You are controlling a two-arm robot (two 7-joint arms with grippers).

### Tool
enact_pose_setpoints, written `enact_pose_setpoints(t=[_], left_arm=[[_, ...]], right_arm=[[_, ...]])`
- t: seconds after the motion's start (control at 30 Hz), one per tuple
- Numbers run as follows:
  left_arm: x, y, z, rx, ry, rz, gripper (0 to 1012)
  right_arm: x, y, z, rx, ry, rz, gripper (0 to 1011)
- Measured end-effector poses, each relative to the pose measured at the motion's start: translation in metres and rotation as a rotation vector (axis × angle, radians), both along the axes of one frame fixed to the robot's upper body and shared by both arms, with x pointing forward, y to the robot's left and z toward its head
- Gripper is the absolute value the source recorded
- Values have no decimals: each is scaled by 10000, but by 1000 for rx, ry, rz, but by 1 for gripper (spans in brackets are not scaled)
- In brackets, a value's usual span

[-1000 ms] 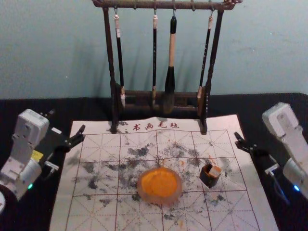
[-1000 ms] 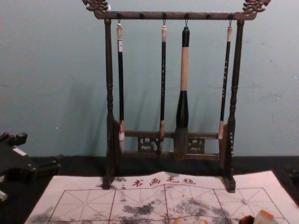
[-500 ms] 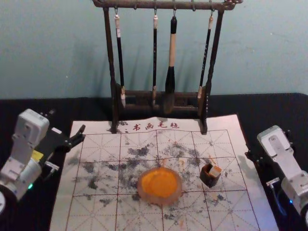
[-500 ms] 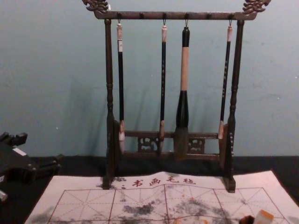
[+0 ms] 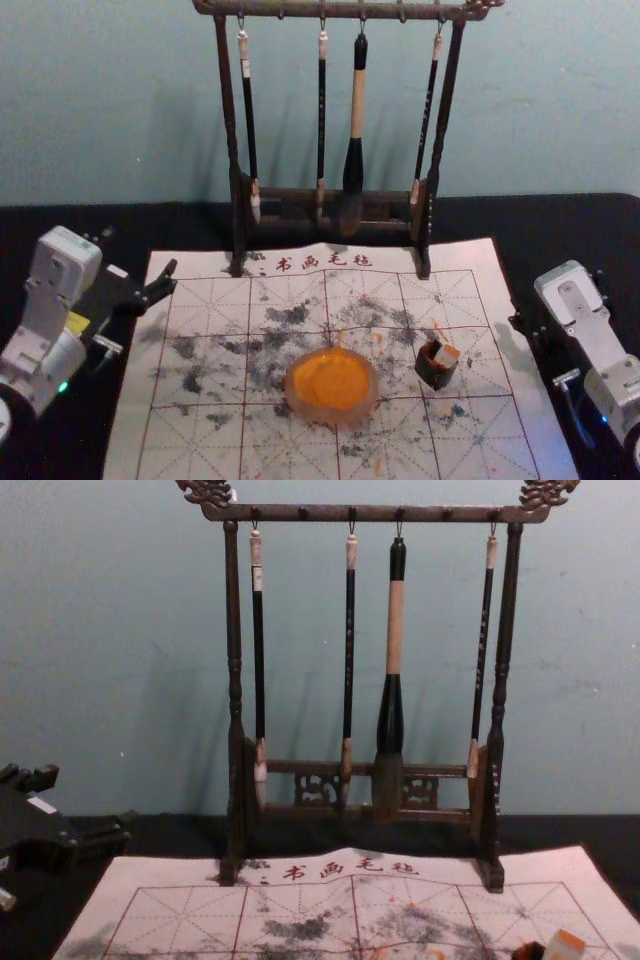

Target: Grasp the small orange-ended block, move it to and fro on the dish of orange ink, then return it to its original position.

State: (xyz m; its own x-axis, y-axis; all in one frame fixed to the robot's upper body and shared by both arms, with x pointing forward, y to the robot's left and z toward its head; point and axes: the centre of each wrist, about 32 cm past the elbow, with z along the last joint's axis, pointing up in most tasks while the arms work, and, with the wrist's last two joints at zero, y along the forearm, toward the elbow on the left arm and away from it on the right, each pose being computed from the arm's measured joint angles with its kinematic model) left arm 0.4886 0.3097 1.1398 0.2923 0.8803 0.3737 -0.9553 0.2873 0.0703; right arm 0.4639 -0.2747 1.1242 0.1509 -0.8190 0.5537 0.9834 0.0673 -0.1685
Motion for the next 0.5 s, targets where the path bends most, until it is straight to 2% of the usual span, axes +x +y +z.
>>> enact_pose_setpoints(t=[0.5], left_arm=[[0,0,0,0,0,0,1001]], right_arm=[[-1,2,3,-2,-1,1,1003]])
